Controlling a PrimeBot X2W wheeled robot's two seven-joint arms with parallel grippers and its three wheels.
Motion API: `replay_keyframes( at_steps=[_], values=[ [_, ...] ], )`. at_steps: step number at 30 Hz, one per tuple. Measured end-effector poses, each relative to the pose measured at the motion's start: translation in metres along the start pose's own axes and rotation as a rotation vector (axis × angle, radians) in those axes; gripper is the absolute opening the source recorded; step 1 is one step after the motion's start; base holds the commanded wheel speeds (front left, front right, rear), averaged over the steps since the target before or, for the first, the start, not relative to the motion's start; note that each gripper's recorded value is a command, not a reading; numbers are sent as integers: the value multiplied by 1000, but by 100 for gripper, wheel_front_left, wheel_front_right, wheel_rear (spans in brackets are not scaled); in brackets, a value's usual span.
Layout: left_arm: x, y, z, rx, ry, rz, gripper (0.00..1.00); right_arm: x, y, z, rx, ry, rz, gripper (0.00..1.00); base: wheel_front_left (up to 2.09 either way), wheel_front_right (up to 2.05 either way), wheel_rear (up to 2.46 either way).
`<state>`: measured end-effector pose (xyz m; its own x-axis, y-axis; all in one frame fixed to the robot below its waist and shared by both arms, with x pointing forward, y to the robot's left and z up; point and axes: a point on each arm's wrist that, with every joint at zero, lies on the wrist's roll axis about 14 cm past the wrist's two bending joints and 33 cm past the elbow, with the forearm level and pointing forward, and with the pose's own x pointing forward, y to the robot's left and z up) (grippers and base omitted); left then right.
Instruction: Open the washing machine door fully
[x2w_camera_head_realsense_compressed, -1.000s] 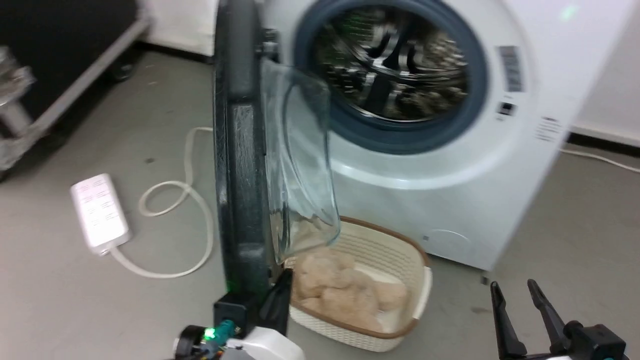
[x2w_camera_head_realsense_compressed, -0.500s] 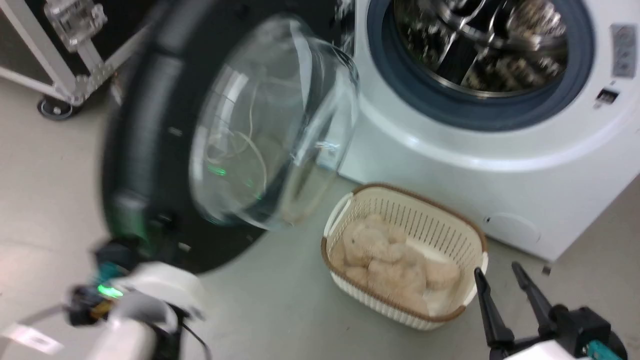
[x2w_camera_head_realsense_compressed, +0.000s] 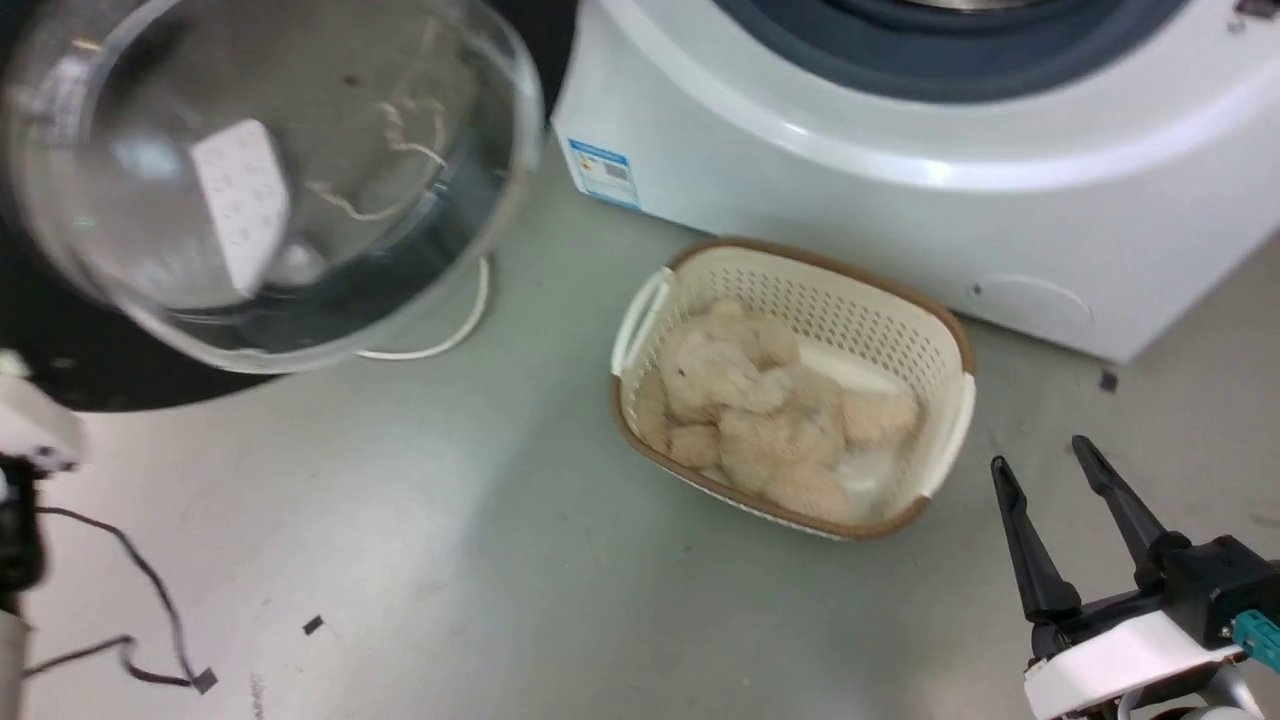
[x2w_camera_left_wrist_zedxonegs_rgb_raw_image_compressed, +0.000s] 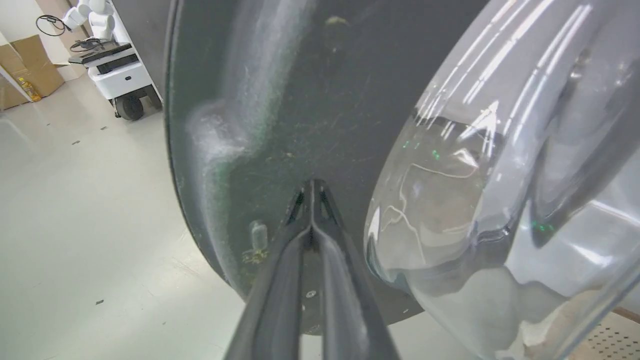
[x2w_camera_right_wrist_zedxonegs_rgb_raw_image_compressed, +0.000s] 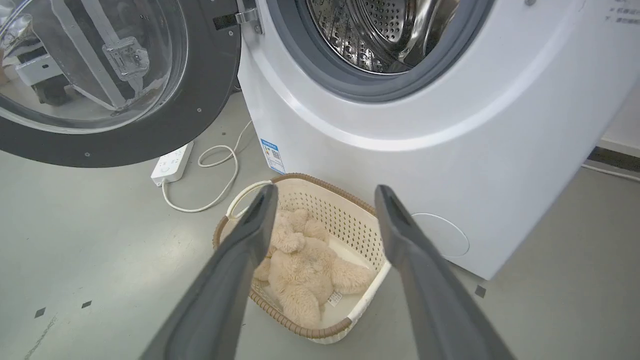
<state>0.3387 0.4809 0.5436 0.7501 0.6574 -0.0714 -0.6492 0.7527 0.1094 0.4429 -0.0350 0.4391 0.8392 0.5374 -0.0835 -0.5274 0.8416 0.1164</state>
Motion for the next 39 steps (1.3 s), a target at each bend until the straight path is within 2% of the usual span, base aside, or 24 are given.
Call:
replay_keyframes(
  at_steps=[7, 16, 26, 32, 39],
  values=[
    [22, -5, -6, 44, -6, -18, 0, -11, -19, -9, 4, 26, -55, 100, 0, 0, 0],
    [1, -23, 11, 33, -117, -121, 0, -20, -28, 35, -44, -98, -108, 100, 0, 0, 0],
    [-77, -96, 41, -128, -279, -379, 0, -63, -24, 92, -98, -252, -190, 100, 0, 0, 0],
    [-130, -149, 44, -214, -289, -538, 0, -101, -22, 113, -145, -312, -254, 100, 0, 0, 0],
    [-173, -200, 30, -236, -249, -657, 0, -137, -31, 122, -167, -335, -343, 100, 0, 0, 0]
  ],
)
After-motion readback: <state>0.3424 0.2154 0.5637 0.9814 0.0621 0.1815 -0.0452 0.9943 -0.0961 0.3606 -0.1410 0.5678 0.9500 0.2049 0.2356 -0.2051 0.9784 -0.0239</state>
